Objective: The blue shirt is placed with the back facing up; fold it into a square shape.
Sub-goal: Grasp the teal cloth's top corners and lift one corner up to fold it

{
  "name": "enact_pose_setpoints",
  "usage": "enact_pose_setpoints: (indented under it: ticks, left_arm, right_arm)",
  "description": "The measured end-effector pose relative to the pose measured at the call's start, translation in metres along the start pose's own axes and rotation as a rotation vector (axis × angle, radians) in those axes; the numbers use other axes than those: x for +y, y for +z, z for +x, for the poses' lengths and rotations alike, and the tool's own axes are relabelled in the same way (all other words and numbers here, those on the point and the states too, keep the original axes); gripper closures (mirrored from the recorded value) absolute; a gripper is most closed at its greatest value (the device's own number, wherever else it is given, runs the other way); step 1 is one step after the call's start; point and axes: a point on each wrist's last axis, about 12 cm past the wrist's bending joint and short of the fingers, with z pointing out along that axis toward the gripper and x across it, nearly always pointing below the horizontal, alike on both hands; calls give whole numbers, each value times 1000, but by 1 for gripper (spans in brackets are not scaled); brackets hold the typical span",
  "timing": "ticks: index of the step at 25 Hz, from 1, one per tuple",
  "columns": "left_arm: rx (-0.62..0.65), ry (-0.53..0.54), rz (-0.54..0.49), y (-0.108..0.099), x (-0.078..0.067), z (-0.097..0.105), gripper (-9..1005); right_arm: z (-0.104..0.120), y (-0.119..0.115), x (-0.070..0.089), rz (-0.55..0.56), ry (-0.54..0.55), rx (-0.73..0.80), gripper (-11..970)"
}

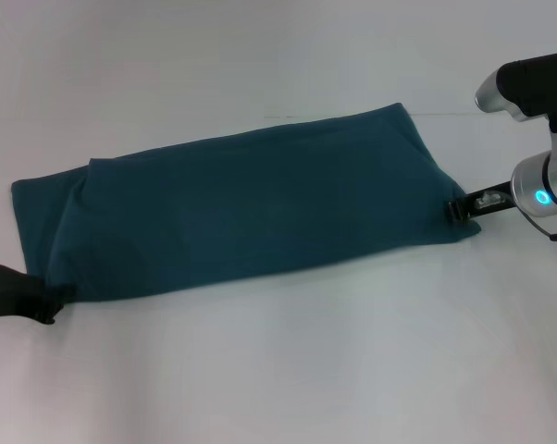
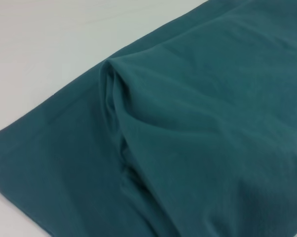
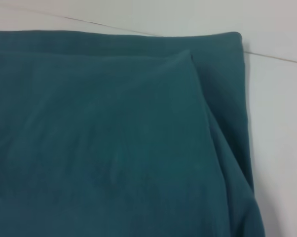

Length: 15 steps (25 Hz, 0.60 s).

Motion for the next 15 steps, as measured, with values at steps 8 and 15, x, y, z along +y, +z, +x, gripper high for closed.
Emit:
enact_pose_setpoints:
  ticks: [8, 15]
  left_arm:
    - [7, -2, 9, -1, -1, 2, 968]
    - [14, -7, 23, -4, -1, 7, 967]
  right_arm:
    - [9, 2, 7, -8, -30, 11, 925]
    - [19, -9, 25, -18, -58, -18, 925]
